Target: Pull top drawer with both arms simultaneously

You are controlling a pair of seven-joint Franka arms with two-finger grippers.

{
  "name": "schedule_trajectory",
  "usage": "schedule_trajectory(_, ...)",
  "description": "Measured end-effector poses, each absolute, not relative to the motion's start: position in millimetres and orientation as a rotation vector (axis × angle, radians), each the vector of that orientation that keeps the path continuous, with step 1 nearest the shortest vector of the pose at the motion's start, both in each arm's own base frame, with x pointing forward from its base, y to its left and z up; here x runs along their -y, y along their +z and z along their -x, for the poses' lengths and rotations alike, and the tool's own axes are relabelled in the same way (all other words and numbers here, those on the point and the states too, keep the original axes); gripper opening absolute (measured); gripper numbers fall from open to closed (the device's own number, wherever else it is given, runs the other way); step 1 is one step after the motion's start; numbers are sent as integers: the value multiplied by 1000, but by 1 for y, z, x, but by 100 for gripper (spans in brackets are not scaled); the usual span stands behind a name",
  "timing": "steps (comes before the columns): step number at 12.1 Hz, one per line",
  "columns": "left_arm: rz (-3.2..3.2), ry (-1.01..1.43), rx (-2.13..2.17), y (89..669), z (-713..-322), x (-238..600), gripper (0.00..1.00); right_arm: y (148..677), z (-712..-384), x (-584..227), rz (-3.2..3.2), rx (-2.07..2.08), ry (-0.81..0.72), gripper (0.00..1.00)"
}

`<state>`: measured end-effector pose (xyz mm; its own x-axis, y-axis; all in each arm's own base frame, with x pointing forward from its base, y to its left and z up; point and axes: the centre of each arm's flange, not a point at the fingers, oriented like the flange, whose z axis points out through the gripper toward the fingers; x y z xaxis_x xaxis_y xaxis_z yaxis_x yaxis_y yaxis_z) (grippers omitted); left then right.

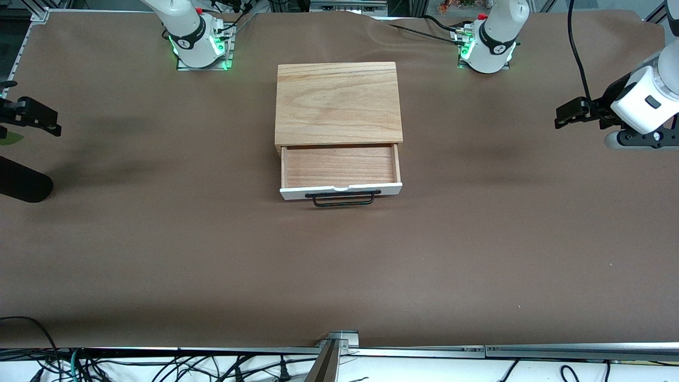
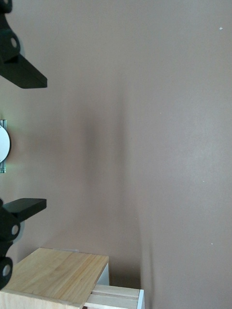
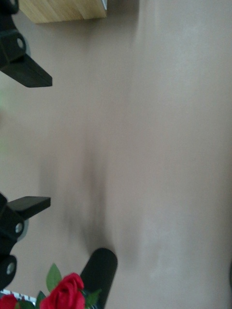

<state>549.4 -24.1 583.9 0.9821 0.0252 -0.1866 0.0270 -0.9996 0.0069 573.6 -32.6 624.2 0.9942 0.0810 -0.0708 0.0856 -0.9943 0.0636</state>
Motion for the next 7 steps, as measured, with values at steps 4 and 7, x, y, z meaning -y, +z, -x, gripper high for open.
schedule_trajectory(4, -3115, -329, -47, 578, -556, 22, 100, 608, -569, 48, -3092, -61, -142, 100)
schedule_trajectory(7, -3113, -340, -60, 577, -556, 17, 100, 603, -572, 48, -3091, -61, -149, 100)
